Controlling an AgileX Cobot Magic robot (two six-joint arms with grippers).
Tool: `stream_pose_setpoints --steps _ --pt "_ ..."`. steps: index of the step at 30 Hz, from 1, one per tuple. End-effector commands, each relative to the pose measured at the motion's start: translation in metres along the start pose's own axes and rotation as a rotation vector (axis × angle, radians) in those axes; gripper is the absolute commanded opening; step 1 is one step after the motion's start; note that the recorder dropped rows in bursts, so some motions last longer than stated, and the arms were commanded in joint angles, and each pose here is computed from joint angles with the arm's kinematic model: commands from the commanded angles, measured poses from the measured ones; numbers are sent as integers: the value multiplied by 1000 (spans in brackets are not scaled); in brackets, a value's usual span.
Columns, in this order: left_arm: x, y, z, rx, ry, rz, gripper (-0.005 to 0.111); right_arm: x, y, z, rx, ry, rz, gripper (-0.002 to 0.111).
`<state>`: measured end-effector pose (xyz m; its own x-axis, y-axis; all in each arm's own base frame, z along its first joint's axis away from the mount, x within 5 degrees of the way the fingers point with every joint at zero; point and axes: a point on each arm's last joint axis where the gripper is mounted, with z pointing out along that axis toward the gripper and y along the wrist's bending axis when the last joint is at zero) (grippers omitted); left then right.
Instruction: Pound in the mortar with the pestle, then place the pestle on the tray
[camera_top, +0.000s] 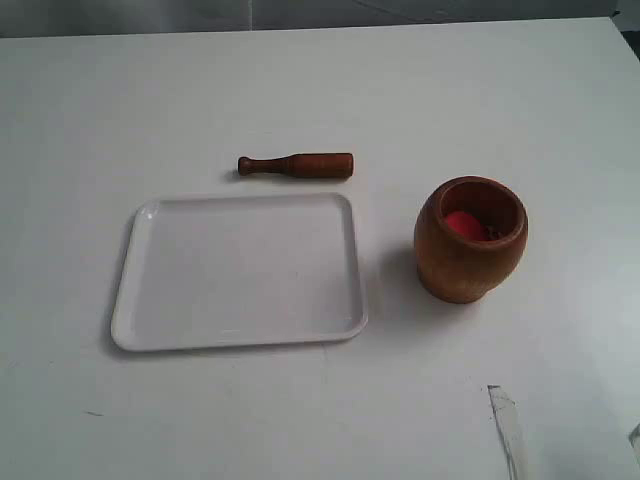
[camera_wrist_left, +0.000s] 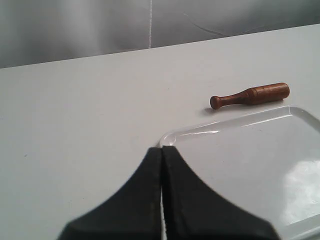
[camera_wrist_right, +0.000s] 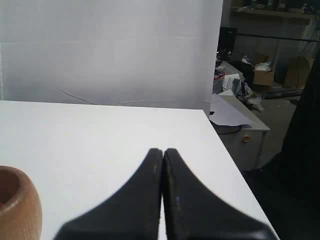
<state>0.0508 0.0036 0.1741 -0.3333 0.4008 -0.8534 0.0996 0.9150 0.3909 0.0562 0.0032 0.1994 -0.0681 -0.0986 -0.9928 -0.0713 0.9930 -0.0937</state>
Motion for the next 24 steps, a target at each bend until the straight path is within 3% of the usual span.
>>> stream_pose_setpoints --steps 1,17,24 --pt "0 -1 0 8 -7 -12 0 1 0 0 7 5 3 0" --pt "0 -1 0 8 -7 -12 0 -2 0 0 8 -28 5 0" --pt "0 -1 0 8 -7 -12 0 -7 0 0 -2 -90 103 0"
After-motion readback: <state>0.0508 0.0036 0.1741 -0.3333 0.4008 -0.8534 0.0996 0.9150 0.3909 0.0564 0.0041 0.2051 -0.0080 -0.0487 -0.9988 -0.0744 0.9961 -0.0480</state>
